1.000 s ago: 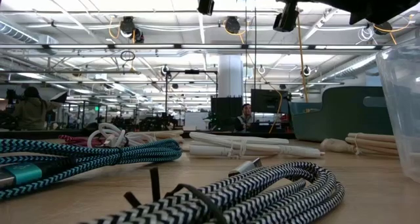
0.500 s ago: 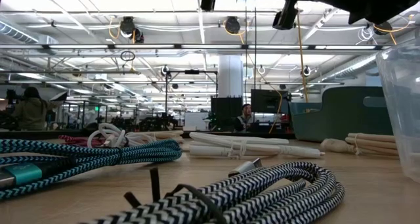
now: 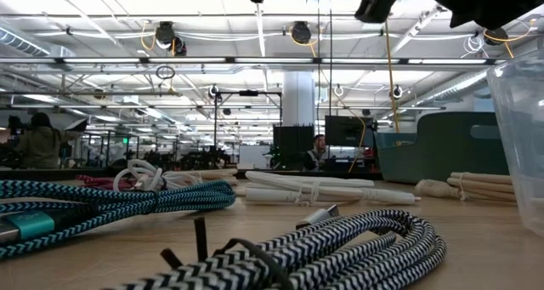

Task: Pick & Place USB Port
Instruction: Put the top blue charger cable into the transparent bin

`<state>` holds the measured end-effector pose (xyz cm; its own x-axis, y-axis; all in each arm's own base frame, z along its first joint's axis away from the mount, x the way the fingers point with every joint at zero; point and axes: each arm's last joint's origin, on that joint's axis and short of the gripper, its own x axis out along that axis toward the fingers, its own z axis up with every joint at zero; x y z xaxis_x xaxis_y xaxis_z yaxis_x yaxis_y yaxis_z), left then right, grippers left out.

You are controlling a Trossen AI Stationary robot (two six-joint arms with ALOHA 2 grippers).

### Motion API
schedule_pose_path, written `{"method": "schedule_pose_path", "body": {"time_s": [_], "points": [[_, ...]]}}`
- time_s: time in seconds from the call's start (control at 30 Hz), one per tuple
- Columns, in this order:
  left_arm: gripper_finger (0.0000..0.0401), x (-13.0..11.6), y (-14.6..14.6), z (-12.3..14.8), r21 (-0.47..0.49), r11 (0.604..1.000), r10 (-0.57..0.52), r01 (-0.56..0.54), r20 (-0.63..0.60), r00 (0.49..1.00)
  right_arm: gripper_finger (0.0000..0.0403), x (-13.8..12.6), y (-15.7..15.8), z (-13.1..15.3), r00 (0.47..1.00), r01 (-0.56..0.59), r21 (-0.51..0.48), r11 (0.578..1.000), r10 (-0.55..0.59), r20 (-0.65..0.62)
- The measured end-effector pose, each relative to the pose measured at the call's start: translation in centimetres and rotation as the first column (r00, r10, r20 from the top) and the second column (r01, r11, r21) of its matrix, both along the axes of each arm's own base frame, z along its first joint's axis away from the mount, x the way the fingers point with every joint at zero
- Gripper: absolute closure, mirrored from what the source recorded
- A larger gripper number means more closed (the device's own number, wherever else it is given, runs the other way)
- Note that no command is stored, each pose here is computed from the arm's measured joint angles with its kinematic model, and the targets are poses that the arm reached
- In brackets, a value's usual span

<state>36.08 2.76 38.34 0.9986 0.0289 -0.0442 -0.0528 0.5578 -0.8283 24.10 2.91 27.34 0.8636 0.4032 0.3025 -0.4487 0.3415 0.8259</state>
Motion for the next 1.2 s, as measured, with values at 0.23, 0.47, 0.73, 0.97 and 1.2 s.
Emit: {"method": "schedule_pose_path", "body": {"time_s": [0.23, 0.47, 0.73, 0.97, 1.2], "points": [[0.0253, -0.2, -2.2, -0.2, 0.016, 0.997, -0.072, 0.073, -0.045, 0.996, 0.0360, -0.9, 2.6, 0.1, 0.969, -0.244, -0.096, 0.965, 0.247, 0.016], [0.0254, -0.5, -5.8, -1.2, -0.002, 0.989, -0.148, 0.149, -0.149, 0.978, 0.0360, -1.9, 6.1, 1.2, 0.939, -0.337, -0.120, 0.934, 0.343, 0.033], [0.0254, -1.2, -10.2, -1.3, -0.010, 0.969, -0.243, 0.245, -0.164, 0.956, 0.0360, -2.2, 11.0, 3.1, 0.929, -0.360, -0.272, 0.893, 0.315, -0.194], [0.0254, -2.6, -14.5, -1.9, 0.040, 0.966, -0.241, 0.256, -0.229, 0.943, 0.0360, -4.2, 14.0, 3.2, 0.915, -0.341, -0.335, 0.878, 0.229, -0.333], [0.0254, -3.8, -17.0, -2.5, 0.029, 0.969, -0.228, 0.246, -0.287, 0.930, 0.0360, -5.7, 15.1, 0.3, 0.830, -0.361, -0.408, 0.839, 0.089, -0.551]]}}
